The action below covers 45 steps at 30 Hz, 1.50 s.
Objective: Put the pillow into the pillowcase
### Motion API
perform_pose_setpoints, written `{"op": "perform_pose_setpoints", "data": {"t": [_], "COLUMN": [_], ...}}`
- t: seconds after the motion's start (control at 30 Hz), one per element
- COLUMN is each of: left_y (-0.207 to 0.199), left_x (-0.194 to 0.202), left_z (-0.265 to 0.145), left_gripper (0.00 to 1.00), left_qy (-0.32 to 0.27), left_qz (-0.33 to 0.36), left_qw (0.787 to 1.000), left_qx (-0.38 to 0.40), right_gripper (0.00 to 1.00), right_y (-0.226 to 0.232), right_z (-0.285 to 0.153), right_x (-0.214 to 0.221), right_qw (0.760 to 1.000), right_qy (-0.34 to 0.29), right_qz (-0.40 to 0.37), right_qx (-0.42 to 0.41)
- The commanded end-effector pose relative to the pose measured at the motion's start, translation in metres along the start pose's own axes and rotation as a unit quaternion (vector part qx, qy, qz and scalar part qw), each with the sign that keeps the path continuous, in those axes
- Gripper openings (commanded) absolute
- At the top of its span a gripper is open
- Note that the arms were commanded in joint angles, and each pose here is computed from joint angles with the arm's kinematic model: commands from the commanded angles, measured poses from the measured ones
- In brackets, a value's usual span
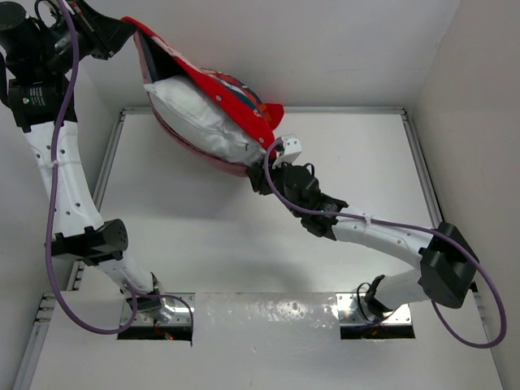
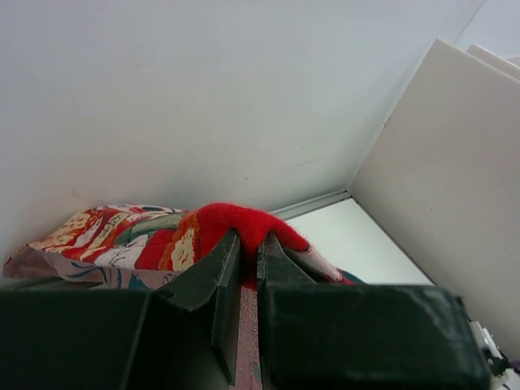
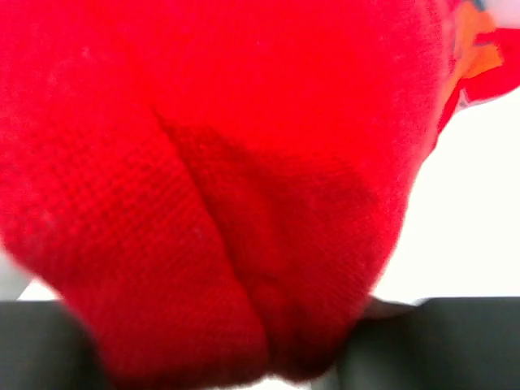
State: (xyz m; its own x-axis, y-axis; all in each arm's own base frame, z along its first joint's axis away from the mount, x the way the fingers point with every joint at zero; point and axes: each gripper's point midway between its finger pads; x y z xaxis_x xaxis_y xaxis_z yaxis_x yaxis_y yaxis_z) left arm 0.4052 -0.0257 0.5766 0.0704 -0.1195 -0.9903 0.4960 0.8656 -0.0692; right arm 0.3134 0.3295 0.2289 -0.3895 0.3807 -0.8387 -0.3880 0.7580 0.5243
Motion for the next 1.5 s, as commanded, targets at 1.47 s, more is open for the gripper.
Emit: {"op": "perform_pose_setpoints", "data": {"t": [1.47], "left_y": [0.038], "left_x": [-0.094], "left_z": [-0.021], "left_gripper": [0.00], "left_qy": [-0.172], "left_qz": [0.165], "left_qw": [0.963], "left_qx": [-0.123], "right_gripper": [0.00], "right_y": [0.012], "right_z": [-0.154], "right_x": [-0.529], "right_qw": [0.830], "right_qy": [-0.481], "right_qz": [-0.190], "right_qx": [0.208]}}
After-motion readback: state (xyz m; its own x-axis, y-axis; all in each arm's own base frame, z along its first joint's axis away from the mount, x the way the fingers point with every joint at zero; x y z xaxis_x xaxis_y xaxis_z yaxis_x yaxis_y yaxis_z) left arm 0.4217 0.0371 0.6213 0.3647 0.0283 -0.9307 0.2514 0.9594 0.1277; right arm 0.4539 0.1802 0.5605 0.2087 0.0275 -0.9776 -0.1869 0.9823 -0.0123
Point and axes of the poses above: each gripper's point midway between its finger pads, its own z axis out along the fingers, its own y axis along the line the jaws close on, x = y × z, and after that the axes turned 12 degrees about z, right-handed
